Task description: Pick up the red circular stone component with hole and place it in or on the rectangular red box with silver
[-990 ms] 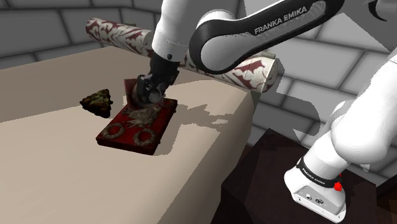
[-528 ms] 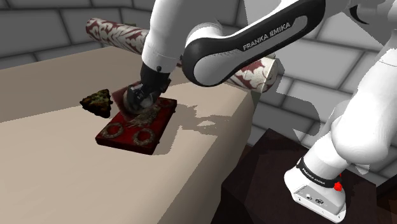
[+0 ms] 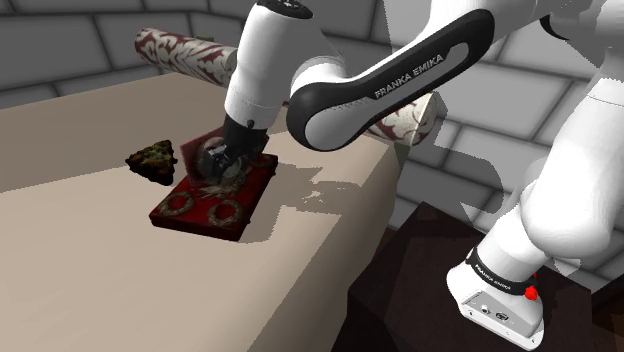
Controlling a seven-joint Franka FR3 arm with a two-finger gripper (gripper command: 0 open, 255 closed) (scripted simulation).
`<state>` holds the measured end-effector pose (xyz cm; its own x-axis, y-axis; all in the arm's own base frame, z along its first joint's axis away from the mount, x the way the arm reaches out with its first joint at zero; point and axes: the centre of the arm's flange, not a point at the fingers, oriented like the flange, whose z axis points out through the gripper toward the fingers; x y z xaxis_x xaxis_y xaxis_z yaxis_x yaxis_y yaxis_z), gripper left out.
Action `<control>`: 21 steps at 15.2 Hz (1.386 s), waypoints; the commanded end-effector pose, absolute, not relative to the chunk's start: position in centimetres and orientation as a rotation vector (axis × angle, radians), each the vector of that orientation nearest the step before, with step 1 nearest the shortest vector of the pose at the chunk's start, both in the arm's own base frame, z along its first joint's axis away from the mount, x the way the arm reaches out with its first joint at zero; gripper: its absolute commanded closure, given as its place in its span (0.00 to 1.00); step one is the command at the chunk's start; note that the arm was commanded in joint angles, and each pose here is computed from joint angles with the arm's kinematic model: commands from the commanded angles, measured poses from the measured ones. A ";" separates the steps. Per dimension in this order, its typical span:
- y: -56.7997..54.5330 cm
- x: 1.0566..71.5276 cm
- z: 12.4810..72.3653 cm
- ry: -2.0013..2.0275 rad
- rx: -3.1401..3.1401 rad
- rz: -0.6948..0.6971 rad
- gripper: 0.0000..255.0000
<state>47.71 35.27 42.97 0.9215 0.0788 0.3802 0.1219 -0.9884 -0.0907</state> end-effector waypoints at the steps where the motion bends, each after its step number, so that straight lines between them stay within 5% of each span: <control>1: 35.2 47.7 42.8 -0.153 -2.971 -0.577 1.00; 3: 35.2 47.7 42.8 -0.153 -2.971 -0.577 1.00; 4: 35.1 47.7 42.8 -0.153 -2.971 -0.577 0.00; 21: 34.5 45.9 47.4 -0.153 -2.971 -0.577 0.00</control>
